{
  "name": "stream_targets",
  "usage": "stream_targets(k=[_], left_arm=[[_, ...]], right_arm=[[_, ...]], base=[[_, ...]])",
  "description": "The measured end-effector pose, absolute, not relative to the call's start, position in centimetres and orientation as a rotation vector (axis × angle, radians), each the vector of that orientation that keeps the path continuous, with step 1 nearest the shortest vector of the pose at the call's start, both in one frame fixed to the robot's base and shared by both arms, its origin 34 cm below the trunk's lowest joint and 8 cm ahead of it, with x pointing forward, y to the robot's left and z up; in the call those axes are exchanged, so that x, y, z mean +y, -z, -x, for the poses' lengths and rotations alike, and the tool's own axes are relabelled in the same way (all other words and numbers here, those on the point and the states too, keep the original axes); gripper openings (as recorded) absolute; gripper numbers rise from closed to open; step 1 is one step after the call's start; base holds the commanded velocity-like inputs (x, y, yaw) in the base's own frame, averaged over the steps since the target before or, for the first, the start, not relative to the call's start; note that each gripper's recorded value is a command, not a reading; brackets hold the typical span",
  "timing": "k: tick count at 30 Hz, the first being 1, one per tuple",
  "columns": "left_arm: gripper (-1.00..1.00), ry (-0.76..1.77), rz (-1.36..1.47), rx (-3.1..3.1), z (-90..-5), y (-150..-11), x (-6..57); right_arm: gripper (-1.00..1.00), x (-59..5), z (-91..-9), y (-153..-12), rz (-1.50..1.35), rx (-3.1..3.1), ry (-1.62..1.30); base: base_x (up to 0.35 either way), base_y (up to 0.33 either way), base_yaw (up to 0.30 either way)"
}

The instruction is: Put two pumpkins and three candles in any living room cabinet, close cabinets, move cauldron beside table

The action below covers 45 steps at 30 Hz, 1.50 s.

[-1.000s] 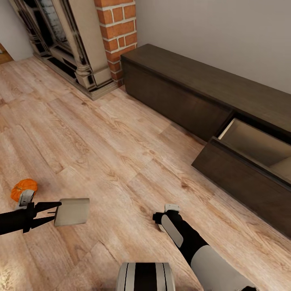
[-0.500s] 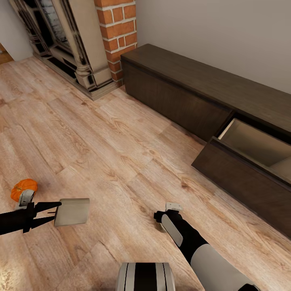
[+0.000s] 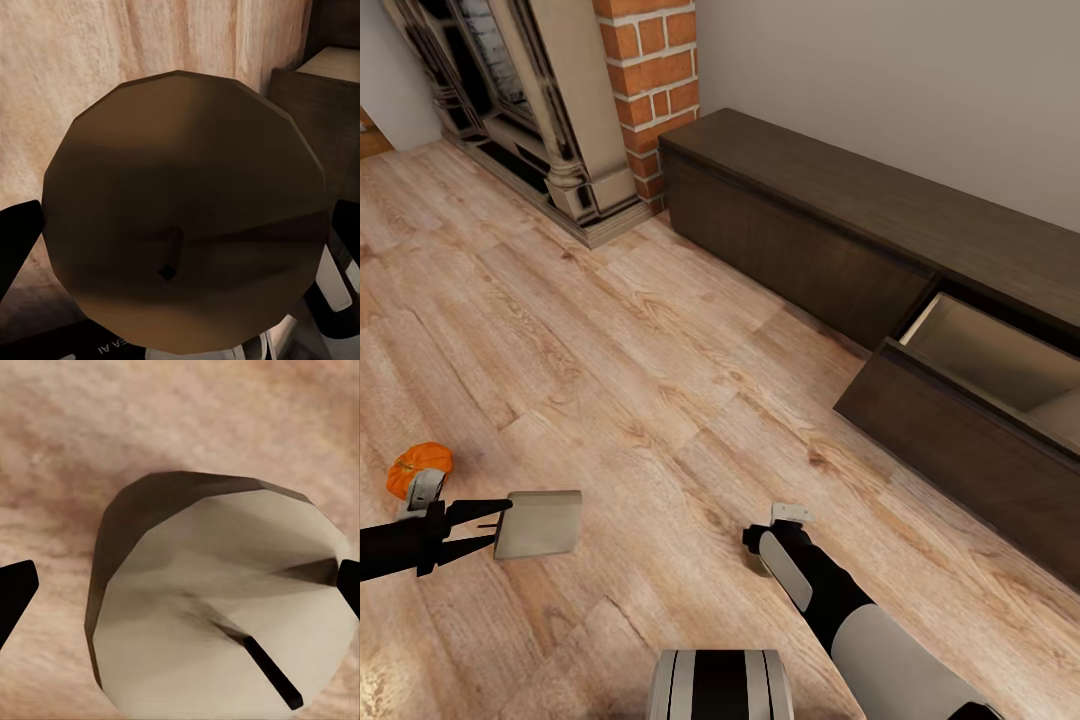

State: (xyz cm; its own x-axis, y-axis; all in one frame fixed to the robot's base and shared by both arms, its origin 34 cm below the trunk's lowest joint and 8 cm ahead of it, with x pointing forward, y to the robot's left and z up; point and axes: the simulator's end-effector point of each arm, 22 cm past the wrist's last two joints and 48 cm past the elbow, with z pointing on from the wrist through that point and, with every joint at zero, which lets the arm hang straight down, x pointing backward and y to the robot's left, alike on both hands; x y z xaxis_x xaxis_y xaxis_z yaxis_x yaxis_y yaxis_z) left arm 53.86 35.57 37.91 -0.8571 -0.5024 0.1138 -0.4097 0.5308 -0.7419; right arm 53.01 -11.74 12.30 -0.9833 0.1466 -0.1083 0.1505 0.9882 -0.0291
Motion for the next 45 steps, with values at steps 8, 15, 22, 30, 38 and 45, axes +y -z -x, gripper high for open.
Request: stream_targets(k=[8, 15, 22, 30, 38, 45], left_arm=[[-1.0, 1.238, 0.792, 2.647, -53.9, -37.9, 35.6], [-1.0, 1.236, 0.792, 2.648, -53.9, -37.9, 35.6], [-1.0, 1.235, 0.793, 2.648, -53.8, -37.9, 35.6], [-1.0, 1.235, 0.793, 2.648, -53.8, -37.9, 35.6], [-1.0, 1.233, 0.808, 2.662, -53.6, -37.1, 35.7], [-1.0, 1.233, 0.809, 2.662, -53.6, -37.0, 35.7]], right_arm=[[1.0, -12.8, -52.3, -12.0, -0.21, 3.044, 0.121], [1.0, -12.7, -52.2, -12.0, -0.204, 3.044, 0.122], [1.0, -12.6, -52.2, -11.9, -0.191, 3.044, 0.123], [1.0, -12.5, -52.1, -12.0, -0.186, 3.045, 0.121], [1.0, -13.0, -52.2, -11.7, -0.187, 3.041, 0.17], [1.0, -13.8, -51.4, -11.4, -0.183, 3.058, 0.218]], base=[[0.0, 0.0, 0.0], [0.0, 0.0, 0.0], [0.0, 0.0, 0.0], [0.0, 0.0, 0.0], [0.0, 0.0, 0.0], [0.0, 0.0, 0.0]])
